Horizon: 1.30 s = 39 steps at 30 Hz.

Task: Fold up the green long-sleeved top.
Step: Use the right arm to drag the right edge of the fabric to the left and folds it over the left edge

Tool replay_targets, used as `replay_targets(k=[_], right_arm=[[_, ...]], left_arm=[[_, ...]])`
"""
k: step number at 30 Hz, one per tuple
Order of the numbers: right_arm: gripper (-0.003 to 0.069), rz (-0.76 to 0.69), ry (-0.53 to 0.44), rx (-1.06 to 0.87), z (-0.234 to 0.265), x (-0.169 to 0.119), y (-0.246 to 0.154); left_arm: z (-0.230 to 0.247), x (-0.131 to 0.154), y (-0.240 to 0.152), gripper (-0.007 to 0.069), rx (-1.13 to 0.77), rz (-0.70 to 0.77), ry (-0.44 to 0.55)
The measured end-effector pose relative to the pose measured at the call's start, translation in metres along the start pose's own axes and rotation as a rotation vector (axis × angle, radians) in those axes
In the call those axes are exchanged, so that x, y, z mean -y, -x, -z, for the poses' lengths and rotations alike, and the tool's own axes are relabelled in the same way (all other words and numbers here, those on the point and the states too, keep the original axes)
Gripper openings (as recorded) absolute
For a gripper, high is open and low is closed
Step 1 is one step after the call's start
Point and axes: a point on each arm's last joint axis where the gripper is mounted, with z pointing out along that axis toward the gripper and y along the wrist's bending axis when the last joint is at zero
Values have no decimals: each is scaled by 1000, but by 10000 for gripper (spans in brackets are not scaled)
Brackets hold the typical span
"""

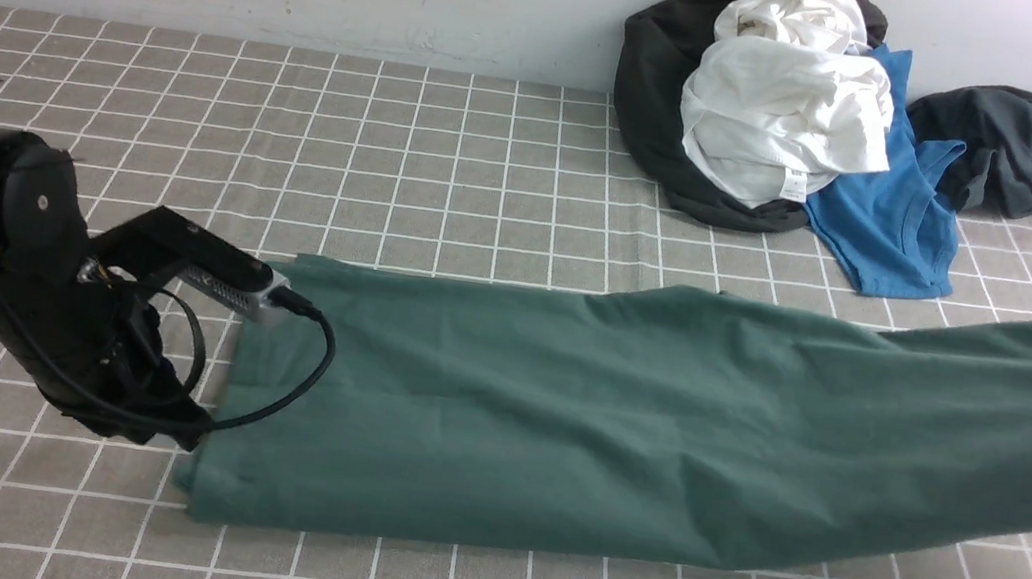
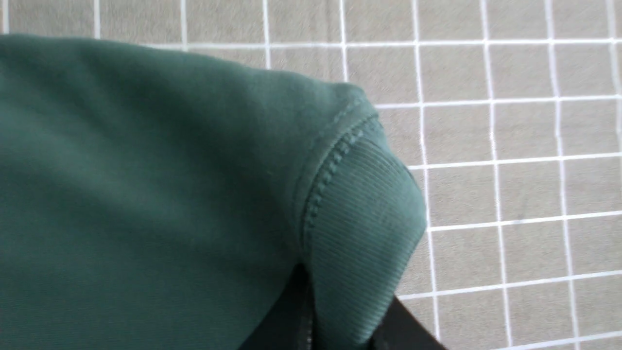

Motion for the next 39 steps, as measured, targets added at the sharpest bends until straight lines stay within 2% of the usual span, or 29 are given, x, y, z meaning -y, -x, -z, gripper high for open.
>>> replay_targets(k=[3,8,12,15,16,18,21,22,26,27,29,32,36,39], right_arm=[[59,-30,1,78,30,3,8],[59,-24,81,218,85,-9,33],[59,137,261,338,129,-64,59],[59,292,392,386,148,-126,70],[59,294,392,381,145,-126,70],[59,412,480,369,143,-183,74],[59,513,557,322,128,-247,72],[59,518,561,318,127,-251,72],[59,633,629,256,99,-332,62],[59,637,631,254,98,-335,62],[59,675,651,235,85,-367,56],[59,691,677,209,68,-397,49],[62,678,717,165,46,-421,42],[108,655,762,114,31,-433,34]], left_arm=[[37,4,-1,-7,80,-8,16],[98,15,-10,-7,240,-10,36],[142,28,-28,-7,358,0,18],[162,35,-41,-7,388,-9,12],[164,36,-43,-7,389,-10,12],[176,41,-55,-7,390,-22,6],[187,47,-68,-7,383,-33,-5],[189,47,-70,-7,387,-34,-5],[203,55,-89,-7,384,-50,-13],[204,55,-90,-7,381,-51,-15],[211,59,-99,-7,391,-58,-14],[216,62,-109,-7,414,-63,-9],[213,65,-118,-7,412,-65,-11],[208,66,-124,-7,396,-64,-16]])
